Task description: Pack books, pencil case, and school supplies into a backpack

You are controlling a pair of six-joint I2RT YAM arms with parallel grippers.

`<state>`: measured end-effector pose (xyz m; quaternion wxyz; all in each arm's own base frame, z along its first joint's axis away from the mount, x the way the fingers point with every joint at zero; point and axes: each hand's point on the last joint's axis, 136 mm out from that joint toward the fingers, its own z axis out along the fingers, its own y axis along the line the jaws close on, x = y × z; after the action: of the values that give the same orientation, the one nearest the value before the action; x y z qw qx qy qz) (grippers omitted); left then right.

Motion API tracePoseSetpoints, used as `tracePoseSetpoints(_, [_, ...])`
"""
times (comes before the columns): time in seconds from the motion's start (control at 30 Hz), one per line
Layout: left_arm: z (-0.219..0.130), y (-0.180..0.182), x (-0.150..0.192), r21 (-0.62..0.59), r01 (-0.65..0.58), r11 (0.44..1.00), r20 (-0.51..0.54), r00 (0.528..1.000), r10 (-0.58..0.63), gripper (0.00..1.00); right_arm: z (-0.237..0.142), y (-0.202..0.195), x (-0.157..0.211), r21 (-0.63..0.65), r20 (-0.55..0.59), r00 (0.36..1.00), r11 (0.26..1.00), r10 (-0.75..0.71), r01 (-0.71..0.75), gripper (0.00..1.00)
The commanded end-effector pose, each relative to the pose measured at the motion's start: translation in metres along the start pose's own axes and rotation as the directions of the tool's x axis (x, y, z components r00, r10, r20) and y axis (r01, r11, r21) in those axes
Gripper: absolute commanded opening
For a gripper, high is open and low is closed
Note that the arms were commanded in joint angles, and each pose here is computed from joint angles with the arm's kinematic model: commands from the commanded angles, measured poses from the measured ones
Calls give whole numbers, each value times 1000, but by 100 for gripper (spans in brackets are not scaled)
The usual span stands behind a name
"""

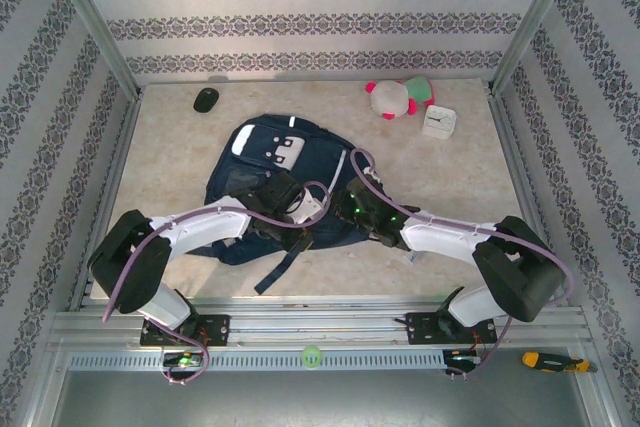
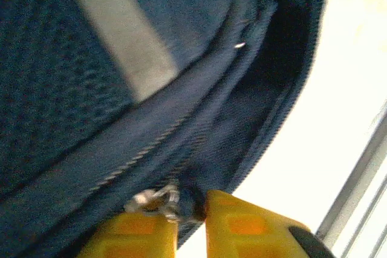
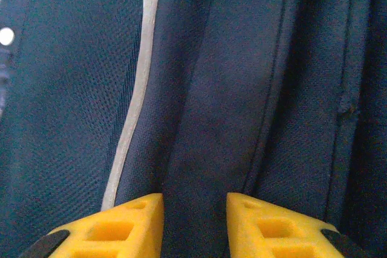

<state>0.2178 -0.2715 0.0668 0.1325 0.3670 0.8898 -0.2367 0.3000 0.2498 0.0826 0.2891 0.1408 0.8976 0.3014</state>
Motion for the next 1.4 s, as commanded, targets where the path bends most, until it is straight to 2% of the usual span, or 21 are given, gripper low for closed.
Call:
tracePoseSetpoints(0.0, [-19,-20,-36,33,-69,997,142,988,64,36,-10,26,-22,-100,34,998,994,-48,51,36])
tracePoseSetpoints(0.07, [-35,-25,-35,17,-135,991,164,978,130,50,-21,28,-37,-131,40,994,986,-99,104,41])
tracePoseSetpoints(0.17, [-63,-33,-31,-18,-263,965,195,945,261,65,-41,39,-55,-208,38,984,962,-172,177,48])
tracePoseSetpoints(0.23, [-83,-31,-28,-67,-327,942,225,915,334,73,-57,46,-58,-244,32,972,941,-235,235,55])
tracePoseSetpoints(0.3, [-100,-21,-27,-148,-370,917,250,883,396,78,-72,54,-52,-279,24,954,914,-300,294,57])
tracePoseSetpoints(0.37, [-108,-6,-23,-251,-423,871,237,846,478,82,-85,56,-41,-309,-5,942,897,-335,317,58])
tracePoseSetpoints(0.5, [-100,27,-17,-394,-547,738,84,779,622,86,-102,50,-15,-329,-58,940,895,-337,301,57])
tracePoseSetpoints(0.6, [-85,43,-20,-406,-592,696,21,756,655,88,-111,46,3,-341,-62,939,892,-338,298,55])
tracePoseSetpoints(0.73, [-59,51,-28,-382,-628,678,4,733,680,88,-117,33,22,-336,-73,944,899,-322,280,53])
tracePoseSetpoints(0.8, [-50,58,-36,-408,-624,667,10,727,686,84,-117,26,29,-328,-74,944,902,-320,280,53])
tracePoseSetpoints(0.83, [-47,62,-41,-425,-618,661,13,726,687,78,-117,22,32,-325,-74,944,902,-323,283,53])
tracePoseSetpoints(0.9, [-44,66,-48,-448,-603,660,26,729,684,57,-118,19,35,-323,-68,943,901,-327,289,52])
tracePoseSetpoints(0.93, [-43,66,-52,-456,-595,662,38,730,682,39,-119,18,36,-326,-67,941,899,-331,293,52])
tracePoseSetpoints(0.97, [-46,65,-56,-465,-576,672,62,736,674,28,-119,17,38,-327,-67,939,896,-338,300,52])
tracePoseSetpoints(1.07, [-59,55,-65,-469,-503,726,166,757,632,3,-120,12,42,-324,-76,925,886,-373,331,51])
tracePoseSetpoints(1.1, [-64,50,-68,-465,-477,746,208,760,616,0,-119,9,44,-317,-84,919,885,-385,342,51])
tracePoseSetpoints(1.2, [-71,35,-68,-403,-426,810,301,774,557,0,-118,4,51,-312,-106,895,869,-433,384,51])
tracePoseSetpoints(1.37, [-66,25,-63,-312,-375,873,343,812,472,0,-117,26,65,-393,-159,856,827,-492,402,51])
